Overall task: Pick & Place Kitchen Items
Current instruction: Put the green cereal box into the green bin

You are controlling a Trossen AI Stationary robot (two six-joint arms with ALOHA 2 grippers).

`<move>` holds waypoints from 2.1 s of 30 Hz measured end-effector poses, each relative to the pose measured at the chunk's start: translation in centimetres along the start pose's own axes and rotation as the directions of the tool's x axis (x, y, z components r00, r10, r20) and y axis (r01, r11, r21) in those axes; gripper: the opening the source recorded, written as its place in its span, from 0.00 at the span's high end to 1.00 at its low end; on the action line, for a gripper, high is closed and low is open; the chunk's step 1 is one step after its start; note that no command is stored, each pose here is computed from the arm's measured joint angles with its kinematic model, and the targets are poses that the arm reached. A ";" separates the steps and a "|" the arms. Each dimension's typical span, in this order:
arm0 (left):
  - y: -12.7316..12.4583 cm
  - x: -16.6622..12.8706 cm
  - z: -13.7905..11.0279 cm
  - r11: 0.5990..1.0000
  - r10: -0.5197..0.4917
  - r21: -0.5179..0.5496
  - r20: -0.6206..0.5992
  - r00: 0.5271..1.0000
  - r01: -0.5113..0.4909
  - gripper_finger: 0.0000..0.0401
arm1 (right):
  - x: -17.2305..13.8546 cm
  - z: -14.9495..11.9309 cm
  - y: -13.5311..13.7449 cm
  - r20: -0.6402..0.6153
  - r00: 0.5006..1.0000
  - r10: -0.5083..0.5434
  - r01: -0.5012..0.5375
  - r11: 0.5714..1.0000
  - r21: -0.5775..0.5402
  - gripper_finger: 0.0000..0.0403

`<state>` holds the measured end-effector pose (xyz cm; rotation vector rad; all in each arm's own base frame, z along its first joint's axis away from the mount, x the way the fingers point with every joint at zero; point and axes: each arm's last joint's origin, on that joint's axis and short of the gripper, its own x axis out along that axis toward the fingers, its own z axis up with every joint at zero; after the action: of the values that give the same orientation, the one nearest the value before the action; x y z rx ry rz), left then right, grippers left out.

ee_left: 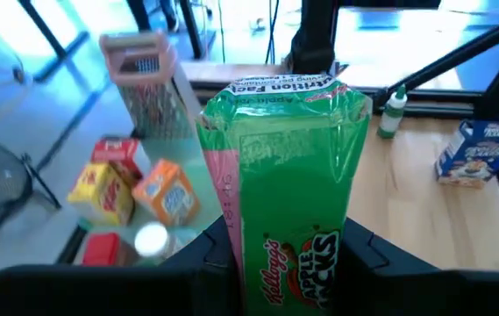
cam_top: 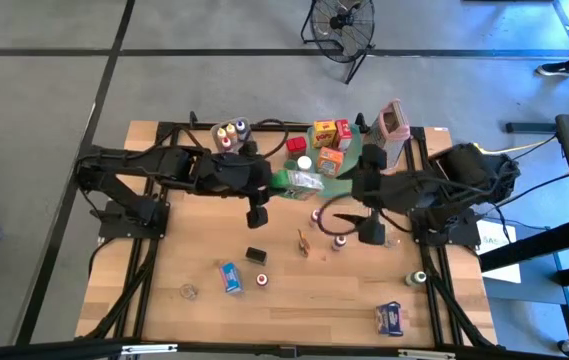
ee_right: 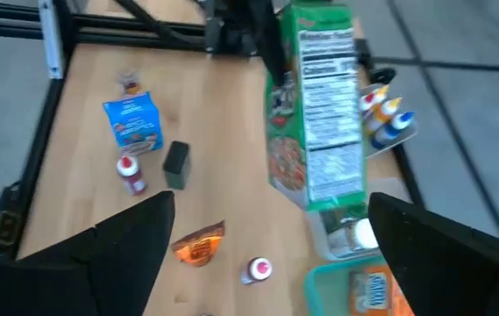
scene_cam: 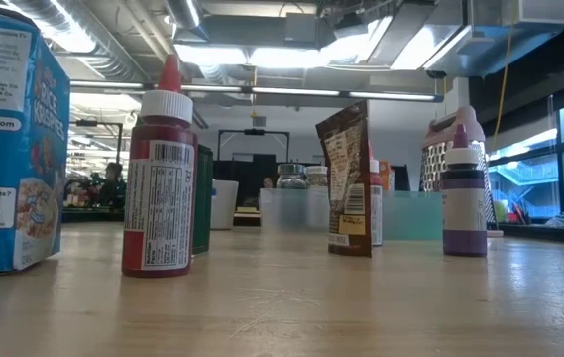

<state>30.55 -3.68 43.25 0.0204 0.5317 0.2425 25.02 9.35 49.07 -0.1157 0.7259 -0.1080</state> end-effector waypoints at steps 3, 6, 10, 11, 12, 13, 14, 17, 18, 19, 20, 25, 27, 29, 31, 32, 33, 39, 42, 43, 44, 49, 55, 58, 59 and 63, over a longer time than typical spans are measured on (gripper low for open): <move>-0.2 0.6 -0.2 0.998 0.002 0.055 -0.021 1.000 0.000 0.77 | 0.4 0.2 -0.8 -0.015 0.999 0.035 -0.035 0.999 0.030 0.01; -0.2 1.1 -0.2 0.995 0.003 0.096 -0.022 1.000 -0.001 0.77 | 0.8 0.4 -1.7 -0.019 0.998 0.055 -0.054 0.997 0.047 0.01; -0.3 1.8 -0.1 0.991 0.007 0.133 -0.008 1.000 -0.006 0.77 | 1.8 1.1 -2.5 0.014 0.999 0.029 -0.030 0.998 0.049 0.01; -0.2 2.0 -0.2 0.990 0.010 0.140 -0.019 1.000 -0.007 0.77 | 2.2 1.4 -2.8 0.021 0.999 0.024 -0.025 0.999 0.039 0.01; -0.1 2.2 -0.1 0.991 0.007 0.136 -0.013 1.000 -0.005 0.77 | 2.6 1.6 -2.9 0.022 0.999 0.025 -0.025 1.000 0.014 0.01; 0.0 2.4 0.0 0.992 0.005 0.129 -0.006 1.000 -0.004 0.77 | 3.1 1.6 -3.0 0.013 0.999 0.030 -0.030 0.999 -0.016 0.01; 0.2 2.4 0.0 0.992 0.008 0.128 -0.014 1.000 -0.006 0.77 | 3.6 1.7 -3.1 0.007 1.000 0.029 -0.029 0.999 -0.041 0.01; 0.6 2.6 0.0 0.993 0.012 0.117 -0.015 1.000 -0.011 0.77 | 4.8 2.0 -3.4 -0.010 1.000 0.013 -0.014 0.998 -0.069 0.01; 0.7 2.6 0.0 0.993 0.014 0.115 -0.016 1.000 -0.012 0.77 | 5.4 2.0 -3.6 -0.021 1.000 0.009 -0.010 0.997 -0.072 0.01; 0.7 2.6 0.0 0.994 0.016 0.112 -0.016 1.000 -0.014 0.77 | 5.8 2.1 -3.7 -0.028 1.000 0.002 -0.004 0.997 -0.071 0.01; 0.7 2.6 0.0 0.994 0.014 0.112 -0.017 1.000 -0.012 0.77 | 6.2 2.1 -3.9 -0.039 0.999 -0.004 0.001 0.997 -0.073 0.01; 0.7 2.6 0.0 0.993 0.014 0.117 -0.019 1.000 -0.011 0.77 | 8.2 2.3 -4.8 -0.077 0.997 -0.023 0.017 0.997 -0.080 0.01; 0.7 2.6 0.0 0.993 0.014 0.119 -0.022 1.000 -0.011 0.77 | 8.9 2.3 -5.0 -0.095 0.995 0.010 -0.018 0.997 -0.080 0.01; 0.7 2.6 0.0 0.993 0.014 0.120 -0.023 1.000 -0.011 0.77 | 9.5 2.3 -5.3 -0.108 0.993 0.056 -0.065 0.994 -0.083 0.01; 0.7 2.6 0.0 0.993 0.014 0.121 -0.024 1.000 -0.011 0.77 | 9.9 2.3 -5.5 -0.115 0.988 0.100 -0.110 0.990 -0.088 0.01; 0.7 2.6 0.0 0.993 0.011 0.121 -0.024 1.000 -0.008 0.77 | 9.9 2.3 -5.6 -0.114 0.987 0.114 -0.125 0.988 -0.088 0.01; 0.7 2.6 -0.1 0.993 0.008 0.121 -0.026 1.000 -0.004 0.77 | 10.0 2.3 -5.6 -0.115 0.986 0.123 -0.134 0.987 -0.089 0.01; 0.7 2.6 -0.1 0.992 0.008 0.122 -0.031 0.999 -0.004 0.77 | 10.0 2.3 -6.1 -0.116 0.986 0.117 -0.128 0.987 -0.101 0.01; 0.7 2.6 -0.1 0.993 0.008 0.122 -0.031 0.999 -0.004 0.77 | 10.0 2.3 -6.1 -0.114 0.987 0.117 -0.130 0.985 -0.112 0.01; 0.7 2.6 -0.1 0.993 0.008 0.122 -0.031 0.999 -0.004 0.77 | 10.1 2.3 -6.1 -0.111 0.987 0.117 -0.130 0.984 -0.118 0.01; 0.7 2.6 -0.1 0.993 0.008 0.122 -0.031 0.999 -0.004 0.77 | 10.1 2.3 -6.1 -0.107 0.987 0.122 -0.135 0.983 -0.123 0.01; 0.7 2.6 -0.1 0.993 0.008 0.120 -0.031 0.999 -0.004 0.77 | 10.1 2.4 -6.5 -0.102 0.985 0.141 -0.152 0.981 -0.117 0.03; 0.7 2.6 -0.1 0.993 0.008 0.120 -0.031 0.999 -0.004 0.77 | 10.2 2.4 -6.7 -0.105 0.985 0.139 -0.150 0.982 -0.113 0.15; 0.7 2.6 -0.1 0.992 0.008 0.122 -0.031 0.999 -0.005 0.77 | 10.2 2.3 -6.7 -0.105 0.985 0.139 -0.150 0.982 -0.113 0.23; 0.7 2.6 -0.1 0.992 0.009 0.122 -0.031 0.999 -0.005 0.77 | 10.2 2.3 -6.7 -0.105 0.985 0.139 -0.151 0.982 -0.113 0.26; 0.7 2.6 -0.1 0.992 0.009 0.123 -0.032 0.999 -0.005 0.77 | 10.2 2.3 -6.7 -0.107 0.983 0.153 -0.164 0.980 -0.110 0.39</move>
<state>32.51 -2.34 41.89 0.1381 0.5781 0.2166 33.75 1.45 45.09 -0.1661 0.8367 0.0827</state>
